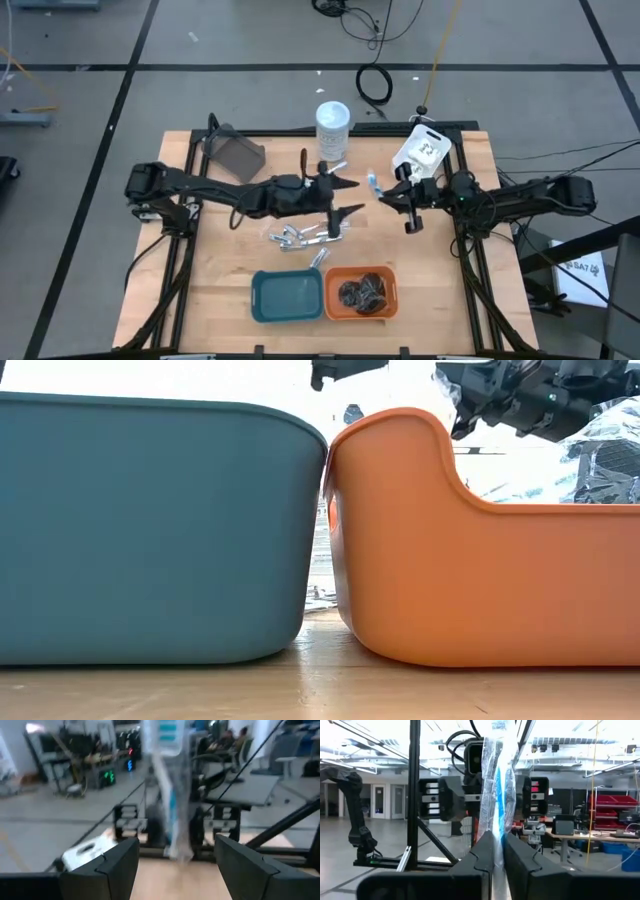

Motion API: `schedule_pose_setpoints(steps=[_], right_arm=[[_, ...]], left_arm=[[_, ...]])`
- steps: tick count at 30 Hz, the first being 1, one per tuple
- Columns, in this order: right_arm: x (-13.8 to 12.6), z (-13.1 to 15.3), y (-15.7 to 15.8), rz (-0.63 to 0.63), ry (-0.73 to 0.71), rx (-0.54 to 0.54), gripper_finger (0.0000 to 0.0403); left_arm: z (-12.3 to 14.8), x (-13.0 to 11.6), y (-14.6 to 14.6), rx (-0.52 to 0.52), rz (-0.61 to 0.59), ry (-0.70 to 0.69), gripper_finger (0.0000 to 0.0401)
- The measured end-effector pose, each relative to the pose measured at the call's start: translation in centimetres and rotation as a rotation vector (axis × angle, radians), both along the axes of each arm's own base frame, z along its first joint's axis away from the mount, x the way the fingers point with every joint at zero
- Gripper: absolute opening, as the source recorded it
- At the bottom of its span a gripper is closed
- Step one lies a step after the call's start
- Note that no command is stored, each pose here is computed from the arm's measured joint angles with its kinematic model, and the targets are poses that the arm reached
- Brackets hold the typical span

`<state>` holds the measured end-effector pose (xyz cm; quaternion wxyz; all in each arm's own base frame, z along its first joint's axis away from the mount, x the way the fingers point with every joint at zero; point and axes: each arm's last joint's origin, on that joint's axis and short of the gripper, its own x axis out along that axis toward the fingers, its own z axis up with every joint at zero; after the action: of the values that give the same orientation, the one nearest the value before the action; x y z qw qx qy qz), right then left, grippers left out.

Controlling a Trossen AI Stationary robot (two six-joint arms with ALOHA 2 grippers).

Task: Pick & Place Travel size toiletries
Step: Put the blue toothbrush into the black bin

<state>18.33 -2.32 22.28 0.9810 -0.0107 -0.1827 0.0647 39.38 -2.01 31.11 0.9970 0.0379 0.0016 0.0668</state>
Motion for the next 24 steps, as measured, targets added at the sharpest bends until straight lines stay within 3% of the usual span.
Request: schedule_pose_setpoints(steps=[6, 15, 20, 24], right_arm=[[0.1, -0.1, 0.2, 0.006, 0.002, -0.006, 0.0017], [0.2, -0.2, 0.1, -0.005, 0.019, -0.020, 0.0017], [0.4, -0.1, 0.1, -0.005, 0.027, -0.018, 0.0017], [0.7, -0.5, 0.0, -0.032, 0.047, -0.015, 0.0017]], left_arm=[[-0.9, 1.4, 0.0, 0.024, -0.007, -0.130, 0.0253], [-1.1, 1.7, 1.3, -0.019, 0.008, -0.160, 0.0253], [-1.1, 1.7, 2.4, -0.085, -0.036, -0.168, 0.0253], [-1.3, 1.9, 2.7, -0.078, -0.053, -0.182, 0.0253]])
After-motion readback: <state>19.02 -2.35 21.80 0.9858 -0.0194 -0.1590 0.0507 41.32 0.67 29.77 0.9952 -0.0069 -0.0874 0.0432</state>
